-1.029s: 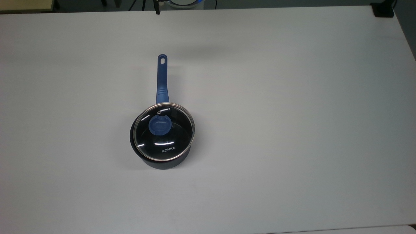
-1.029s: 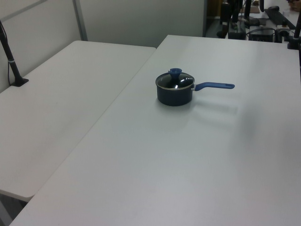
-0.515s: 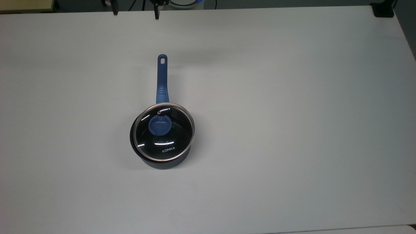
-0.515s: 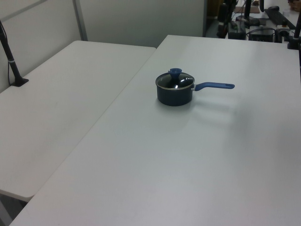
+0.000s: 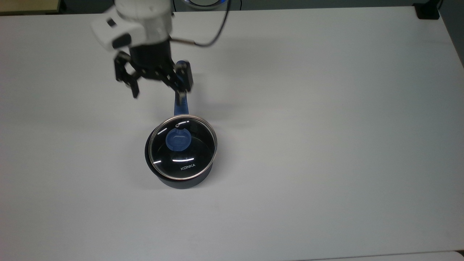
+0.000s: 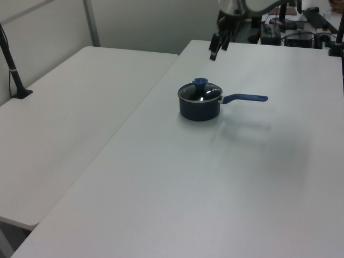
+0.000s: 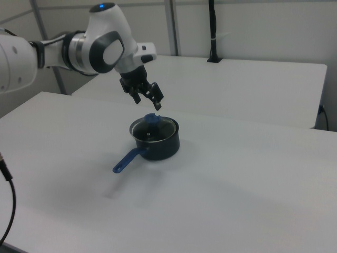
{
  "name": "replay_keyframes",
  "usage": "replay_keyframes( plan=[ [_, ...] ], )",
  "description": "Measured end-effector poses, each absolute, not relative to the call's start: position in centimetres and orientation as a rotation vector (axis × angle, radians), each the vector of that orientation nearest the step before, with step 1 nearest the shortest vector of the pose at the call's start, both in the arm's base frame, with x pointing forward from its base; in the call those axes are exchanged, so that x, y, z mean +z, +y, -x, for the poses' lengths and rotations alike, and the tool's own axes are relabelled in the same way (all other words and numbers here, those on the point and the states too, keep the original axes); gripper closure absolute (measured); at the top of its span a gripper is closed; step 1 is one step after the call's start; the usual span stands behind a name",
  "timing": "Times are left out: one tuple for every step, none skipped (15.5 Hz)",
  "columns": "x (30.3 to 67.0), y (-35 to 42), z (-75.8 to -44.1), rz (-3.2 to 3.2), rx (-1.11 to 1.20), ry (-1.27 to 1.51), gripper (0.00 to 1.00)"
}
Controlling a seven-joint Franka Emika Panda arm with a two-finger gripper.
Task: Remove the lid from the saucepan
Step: 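Lower the open gripper onto the blue knob of the glass lid, then close the gripper around the blue lid knob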
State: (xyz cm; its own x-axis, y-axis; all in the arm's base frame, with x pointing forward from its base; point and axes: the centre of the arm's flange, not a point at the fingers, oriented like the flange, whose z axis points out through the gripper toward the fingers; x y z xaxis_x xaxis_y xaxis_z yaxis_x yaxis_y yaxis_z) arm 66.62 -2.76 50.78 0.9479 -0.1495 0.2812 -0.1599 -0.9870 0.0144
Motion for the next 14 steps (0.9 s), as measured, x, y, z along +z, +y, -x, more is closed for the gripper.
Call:
replay_keyframes(
  plan=[
    [49.4, -2.1, -67.5, -3.064, 0.464, -0.319, 0.00],
    [48.3, -1.7, -68.2, -3.064, 0.494, -0.363, 0.00],
    [47.6, -1.4, -68.6, -3.065, 0.515, -0.381, 0.00],
    [46.8, -1.1, -69.0, -3.065, 0.526, -0.391, 0.00],
    [45.5, -0.8, -69.5, -3.054, 0.527, -0.391, 0.00],
    [44.8, -0.6, -69.7, -3.039, 0.521, -0.375, 0.00],
    [44.1, -0.2, -69.9, -3.026, 0.516, -0.365, 0.00],
    [43.6, 0.3, -70.0, -3.021, 0.518, -0.366, 0.00],
    [43.2, 0.8, -70.2, -3.017, 0.527, -0.369, 0.00],
    [42.8, 1.1, -70.3, -3.016, 0.529, -0.370, 0.00],
    [42.5, 1.3, -70.4, -3.014, 0.525, -0.365, 0.00],
    [42.1, 1.4, -70.4, -3.014, 0.520, -0.361, 0.00],
    [41.9, 1.5, -70.5, -3.013, 0.516, -0.359, 0.01],
    [41.7, 1.4, -70.5, -3.013, 0.514, -0.360, 0.06]
  ],
)
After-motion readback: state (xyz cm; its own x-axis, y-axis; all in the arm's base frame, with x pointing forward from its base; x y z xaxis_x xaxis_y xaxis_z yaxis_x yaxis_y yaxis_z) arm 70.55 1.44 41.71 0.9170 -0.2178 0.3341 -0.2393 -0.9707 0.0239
